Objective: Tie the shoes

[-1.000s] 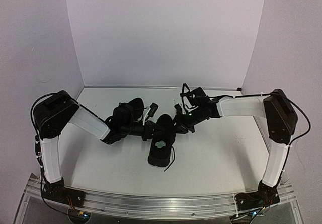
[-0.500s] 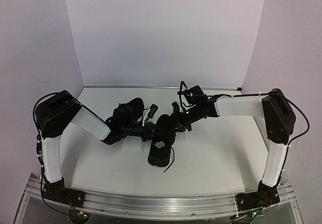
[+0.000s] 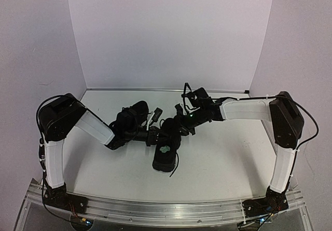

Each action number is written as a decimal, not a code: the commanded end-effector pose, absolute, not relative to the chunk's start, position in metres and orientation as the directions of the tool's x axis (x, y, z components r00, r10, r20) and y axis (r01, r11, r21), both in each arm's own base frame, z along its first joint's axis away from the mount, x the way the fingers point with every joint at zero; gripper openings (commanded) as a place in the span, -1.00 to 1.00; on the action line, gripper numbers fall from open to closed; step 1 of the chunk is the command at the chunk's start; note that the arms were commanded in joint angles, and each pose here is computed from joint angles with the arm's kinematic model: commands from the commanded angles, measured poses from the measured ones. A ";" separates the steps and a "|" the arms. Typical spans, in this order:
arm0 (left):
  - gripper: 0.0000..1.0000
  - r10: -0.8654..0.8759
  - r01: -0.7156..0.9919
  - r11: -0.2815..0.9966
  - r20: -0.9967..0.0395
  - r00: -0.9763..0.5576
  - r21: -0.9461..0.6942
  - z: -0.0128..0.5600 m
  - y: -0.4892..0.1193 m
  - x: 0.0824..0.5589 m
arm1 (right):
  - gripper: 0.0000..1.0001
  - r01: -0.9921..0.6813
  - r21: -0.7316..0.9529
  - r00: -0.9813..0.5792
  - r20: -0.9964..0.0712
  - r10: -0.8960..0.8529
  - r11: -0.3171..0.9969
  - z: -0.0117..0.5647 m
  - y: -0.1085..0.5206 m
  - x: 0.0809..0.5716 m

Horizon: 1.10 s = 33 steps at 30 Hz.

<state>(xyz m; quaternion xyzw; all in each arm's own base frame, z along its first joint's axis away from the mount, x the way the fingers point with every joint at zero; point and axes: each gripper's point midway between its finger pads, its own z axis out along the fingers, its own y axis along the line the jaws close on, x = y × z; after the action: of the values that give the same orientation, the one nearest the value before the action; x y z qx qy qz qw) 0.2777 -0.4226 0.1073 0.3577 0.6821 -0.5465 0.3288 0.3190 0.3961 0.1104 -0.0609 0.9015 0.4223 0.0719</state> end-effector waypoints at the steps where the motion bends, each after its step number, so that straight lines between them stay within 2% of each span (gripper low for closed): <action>1: -1.00 0.080 0.860 0.112 -0.858 -0.507 -0.498 0.121 -0.431 0.284 | -0.53 -0.189 0.776 -0.982 -0.165 -0.096 0.602 0.111 0.415 0.307; 15: -1.00 0.069 0.866 0.134 -0.867 -0.493 -0.482 0.121 -0.420 0.288 | -0.64 -0.125 0.760 -0.991 -0.125 -0.046 0.638 0.109 0.398 0.297; 22: -1.00 0.062 0.869 0.143 -0.872 -0.486 -0.474 0.122 -0.419 0.290 | -0.57 -0.093 0.753 -0.994 -0.109 -0.016 0.651 0.108 0.392 0.295; 33: -1.00 0.064 0.875 0.149 -0.878 -0.474 -0.461 0.121 -0.416 0.291 | -0.59 -0.071 0.757 -0.996 -0.089 -0.005 0.649 0.109 0.390 0.292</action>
<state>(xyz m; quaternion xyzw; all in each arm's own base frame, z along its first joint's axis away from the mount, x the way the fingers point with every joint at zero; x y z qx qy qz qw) 0.2805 -0.4199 0.1070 0.3550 0.6739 -0.5555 0.3335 0.3143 0.3880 0.1063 -0.0139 0.9050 0.4199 0.0663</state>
